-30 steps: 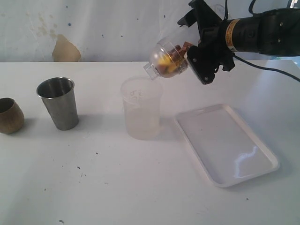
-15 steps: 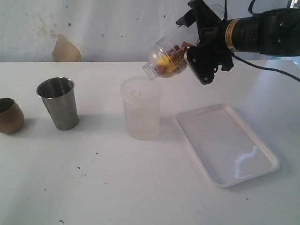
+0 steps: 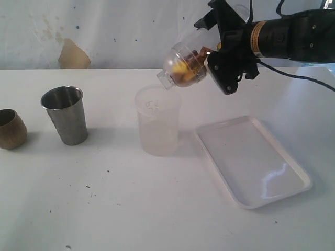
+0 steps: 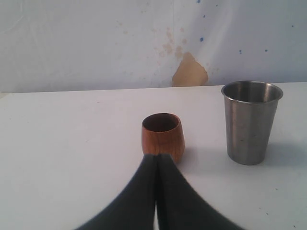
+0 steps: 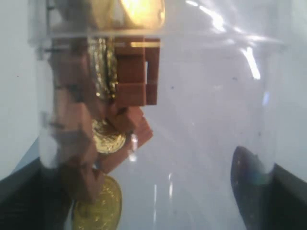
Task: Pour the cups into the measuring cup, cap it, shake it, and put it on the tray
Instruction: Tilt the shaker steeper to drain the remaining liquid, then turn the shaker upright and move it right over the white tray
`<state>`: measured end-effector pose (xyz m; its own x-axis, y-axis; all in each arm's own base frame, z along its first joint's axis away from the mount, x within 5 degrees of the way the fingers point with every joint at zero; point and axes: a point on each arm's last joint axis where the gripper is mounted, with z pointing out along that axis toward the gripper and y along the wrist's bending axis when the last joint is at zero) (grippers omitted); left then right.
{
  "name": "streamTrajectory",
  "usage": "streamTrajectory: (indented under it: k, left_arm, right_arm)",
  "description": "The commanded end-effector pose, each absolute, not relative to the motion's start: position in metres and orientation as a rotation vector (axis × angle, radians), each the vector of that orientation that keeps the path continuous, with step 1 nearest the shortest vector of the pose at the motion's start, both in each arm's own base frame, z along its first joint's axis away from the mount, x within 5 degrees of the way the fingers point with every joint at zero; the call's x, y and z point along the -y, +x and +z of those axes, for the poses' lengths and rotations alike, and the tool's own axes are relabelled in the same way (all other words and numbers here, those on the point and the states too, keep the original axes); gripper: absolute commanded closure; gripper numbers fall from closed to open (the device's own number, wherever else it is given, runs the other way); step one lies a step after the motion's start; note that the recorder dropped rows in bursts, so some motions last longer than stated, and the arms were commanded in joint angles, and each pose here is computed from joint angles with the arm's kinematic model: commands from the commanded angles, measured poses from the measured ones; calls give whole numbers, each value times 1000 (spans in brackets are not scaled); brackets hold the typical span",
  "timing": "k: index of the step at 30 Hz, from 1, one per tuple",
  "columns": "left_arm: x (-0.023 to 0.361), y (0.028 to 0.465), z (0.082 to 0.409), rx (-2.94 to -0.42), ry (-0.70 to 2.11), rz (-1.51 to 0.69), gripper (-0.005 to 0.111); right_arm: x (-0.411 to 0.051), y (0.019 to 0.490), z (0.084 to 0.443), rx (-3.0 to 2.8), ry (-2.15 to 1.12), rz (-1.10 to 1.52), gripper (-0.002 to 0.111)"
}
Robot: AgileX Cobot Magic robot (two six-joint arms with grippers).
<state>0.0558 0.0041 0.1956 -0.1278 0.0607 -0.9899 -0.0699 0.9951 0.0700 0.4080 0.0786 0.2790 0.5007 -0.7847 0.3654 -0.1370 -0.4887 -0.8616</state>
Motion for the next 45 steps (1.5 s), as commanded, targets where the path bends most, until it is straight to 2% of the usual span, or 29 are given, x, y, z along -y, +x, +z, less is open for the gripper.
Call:
streamTrajectory:
  k: [1, 10, 15, 21, 24, 27, 36, 40, 43, 45]
  left_arm:
    - [-4, 56, 195, -1687, -5, 115, 106]
    - [-4, 56, 195, -1687, -5, 115, 106]
    - [-4, 56, 195, -1687, -5, 115, 106]
    - [-4, 56, 195, -1687, -5, 115, 106]
    - [-4, 56, 195, -1687, -5, 115, 106]
    - [-4, 56, 195, -1687, -5, 115, 106]
    - [-4, 56, 195, -1687, -5, 115, 106]
    - [-4, 56, 195, -1687, -5, 115, 106]
    - [-4, 56, 195, -1687, -5, 115, 106]
    - [-4, 56, 195, -1687, -5, 115, 106]
  right_arm:
    - [-80, 406, 290, -794, -1860, -968, 108]
    - [-81, 404, 283, -947, -1766, -827, 108]
    - [-80, 404, 286, -1270, -1438, -483, 108]
    - [-48, 409, 297, -1623, -669, 134, 108]
    - [-43, 400, 305, -1446, -604, 507, 108]
    - [-33, 395, 309, -1321, -508, 692, 108]
    - [-4, 375, 274, -1347, -416, 731, 108]
    - [23, 353, 236, -1413, -299, 609, 108]
    - [25, 330, 203, -1474, -402, 443, 108]
    - [22, 322, 188, -1518, -413, 449, 108]
